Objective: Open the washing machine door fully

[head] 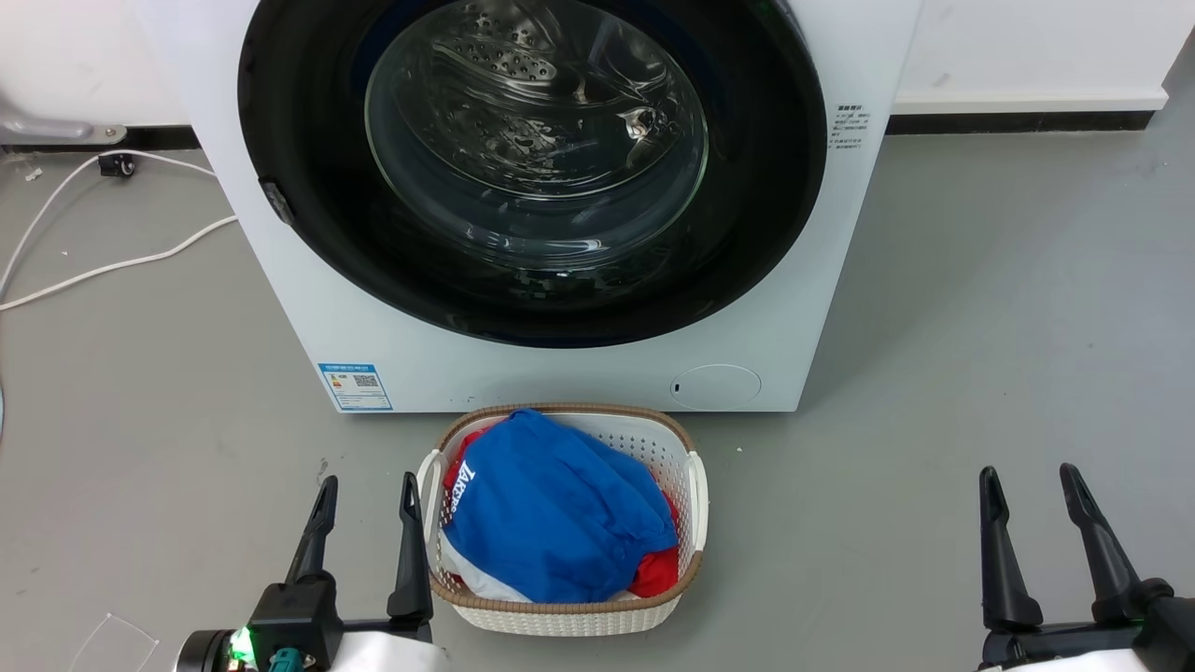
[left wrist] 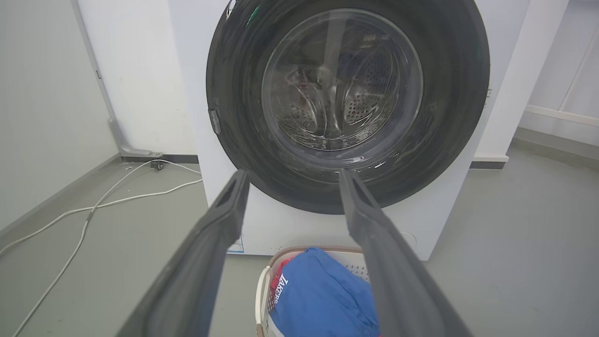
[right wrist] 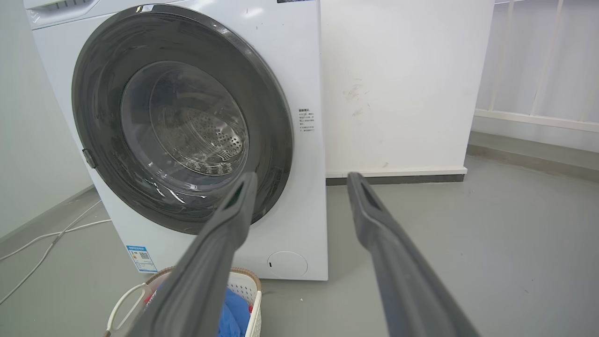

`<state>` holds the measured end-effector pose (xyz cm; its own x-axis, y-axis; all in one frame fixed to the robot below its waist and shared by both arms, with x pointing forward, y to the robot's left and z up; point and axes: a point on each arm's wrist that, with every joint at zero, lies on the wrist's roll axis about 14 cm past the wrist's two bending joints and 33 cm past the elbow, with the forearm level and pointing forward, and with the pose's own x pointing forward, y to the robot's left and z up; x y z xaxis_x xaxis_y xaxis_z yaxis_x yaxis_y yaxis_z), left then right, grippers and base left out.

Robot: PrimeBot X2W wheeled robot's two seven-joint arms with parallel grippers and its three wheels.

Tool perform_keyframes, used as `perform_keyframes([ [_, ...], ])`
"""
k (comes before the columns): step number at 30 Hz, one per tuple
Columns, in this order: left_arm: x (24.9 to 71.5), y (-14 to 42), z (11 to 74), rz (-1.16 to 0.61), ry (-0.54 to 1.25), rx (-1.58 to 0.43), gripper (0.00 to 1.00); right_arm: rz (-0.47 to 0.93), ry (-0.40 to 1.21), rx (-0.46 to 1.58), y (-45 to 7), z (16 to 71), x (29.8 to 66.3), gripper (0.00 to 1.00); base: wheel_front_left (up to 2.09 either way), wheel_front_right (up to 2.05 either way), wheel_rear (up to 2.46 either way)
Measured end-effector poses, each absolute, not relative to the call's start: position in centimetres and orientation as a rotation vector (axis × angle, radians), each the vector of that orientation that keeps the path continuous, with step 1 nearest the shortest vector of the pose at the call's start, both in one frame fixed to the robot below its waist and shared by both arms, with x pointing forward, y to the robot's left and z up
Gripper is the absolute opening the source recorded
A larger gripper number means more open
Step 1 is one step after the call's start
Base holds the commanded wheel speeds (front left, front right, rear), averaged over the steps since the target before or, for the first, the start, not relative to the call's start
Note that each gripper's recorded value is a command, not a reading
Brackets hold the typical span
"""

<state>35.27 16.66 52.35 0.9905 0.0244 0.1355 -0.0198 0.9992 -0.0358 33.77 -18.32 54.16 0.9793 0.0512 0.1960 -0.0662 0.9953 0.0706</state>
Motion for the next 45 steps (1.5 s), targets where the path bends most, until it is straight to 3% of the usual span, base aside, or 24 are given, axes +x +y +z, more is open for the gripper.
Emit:
perform_keyframes([
  [1, 35.3, 16.7, 52.3, 0.022, -0.136, -0.035, 1.0, 0.06, -0.195, 0.078, -18.3, 54.1, 33.8, 0.99, 0.0, 0.0, 0.0],
  [2, 35.3, 16.6, 52.3, 0.022, -0.135, -0.036, 1.0, 0.068, -0.194, 0.08, -18.0, 54.1, 33.8, 0.0, 0.0, 0.0, 0.0],
  [6, 35.3, 16.6, 52.3, 0.023, -0.133, -0.038, 1.0, 0.075, -0.196, 0.086, -17.8, 54.2, 33.8, 0.0, 0.0, 0.0, 0.0],
  [9, 35.2, 16.7, 52.2, 0.026, -0.131, -0.041, 1.0, 0.052, -0.206, 0.203, -18.3, 54.3, 33.8, 0.0, 0.0, 0.0, 0.0],
  [22, 35.0, 16.8, 52.1, 0.032, -0.128, -0.051, 1.0, -0.096, -0.183, 1.323, -19.3, 51.8, 34.4, 0.0, 0.0, 0.0, 0.0],
  [26, 35.0, 16.8, 52.1, 0.034, -0.128, -0.053, 1.0, -0.083, -0.177, 1.555, -18.8, 52.2, 34.5, 0.0, 0.0, 0.0, 0.0],
  [31, 34.9, 17.0, 52.1, 0.04, -0.129, -0.056, 1.0, -0.034, -0.127, 1.657, -19.4, 52.2, 34.2, 0.0, 0.0, 0.0, 0.0],
  [45, 34.9, 16.8, 52.1, 0.034, -0.129, -0.038, 1.0, 0.084, -0.002, 1.639, -18.0, 52.1, 33.4, 0.0, 0.0, 0.0, 0.0],
])
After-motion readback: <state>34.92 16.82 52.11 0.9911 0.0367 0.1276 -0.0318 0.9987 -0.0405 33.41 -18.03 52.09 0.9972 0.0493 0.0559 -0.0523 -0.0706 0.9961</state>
